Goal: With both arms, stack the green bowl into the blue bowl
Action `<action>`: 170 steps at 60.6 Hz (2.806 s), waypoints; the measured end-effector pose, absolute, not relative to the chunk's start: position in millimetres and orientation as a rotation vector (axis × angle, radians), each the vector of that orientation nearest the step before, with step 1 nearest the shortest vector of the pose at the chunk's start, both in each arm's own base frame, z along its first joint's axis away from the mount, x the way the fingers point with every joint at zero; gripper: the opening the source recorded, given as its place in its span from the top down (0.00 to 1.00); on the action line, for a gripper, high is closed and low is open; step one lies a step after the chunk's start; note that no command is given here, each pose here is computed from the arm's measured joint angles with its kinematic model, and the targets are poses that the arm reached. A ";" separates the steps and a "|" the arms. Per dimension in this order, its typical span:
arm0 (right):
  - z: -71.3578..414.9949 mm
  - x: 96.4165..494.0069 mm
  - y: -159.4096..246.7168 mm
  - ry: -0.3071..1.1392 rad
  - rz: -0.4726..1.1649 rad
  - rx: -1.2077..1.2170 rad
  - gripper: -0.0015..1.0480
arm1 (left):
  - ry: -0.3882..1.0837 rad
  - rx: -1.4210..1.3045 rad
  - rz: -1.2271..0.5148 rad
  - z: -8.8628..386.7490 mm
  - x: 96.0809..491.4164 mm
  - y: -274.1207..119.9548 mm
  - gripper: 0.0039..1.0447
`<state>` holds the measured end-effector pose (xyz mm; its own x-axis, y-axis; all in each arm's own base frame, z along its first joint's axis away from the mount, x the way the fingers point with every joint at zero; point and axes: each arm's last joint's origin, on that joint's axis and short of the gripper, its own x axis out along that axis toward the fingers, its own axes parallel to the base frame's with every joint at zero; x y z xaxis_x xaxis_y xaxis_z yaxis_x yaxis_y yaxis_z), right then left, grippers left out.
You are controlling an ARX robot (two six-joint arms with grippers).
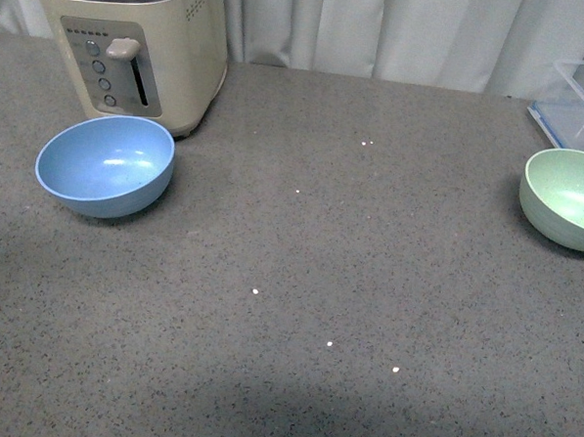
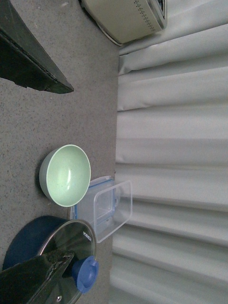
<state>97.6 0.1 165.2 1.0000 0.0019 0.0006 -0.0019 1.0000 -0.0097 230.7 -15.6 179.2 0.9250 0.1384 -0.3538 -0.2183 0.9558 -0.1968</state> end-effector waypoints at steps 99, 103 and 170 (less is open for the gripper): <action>165.1 97.6 0.1 0.000 0.002 -0.010 0.09 | 0.839 -0.185 0.307 69.3 378.0 -15.2 0.48; 165.1 97.6 0.1 0.000 0.002 -0.010 0.09 | 0.839 -0.187 0.308 70.1 379.0 -15.0 0.58; 165.1 97.6 0.1 0.000 0.002 -0.010 0.09 | 0.911 -0.231 -0.063 83.3 381.1 -212.7 0.96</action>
<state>97.6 0.1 165.1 1.0000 0.0019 0.0002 -0.0019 1.0000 -0.0097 381.1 -212.7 83.3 0.6126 -0.1523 -0.7756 -0.0433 0.9733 -0.2253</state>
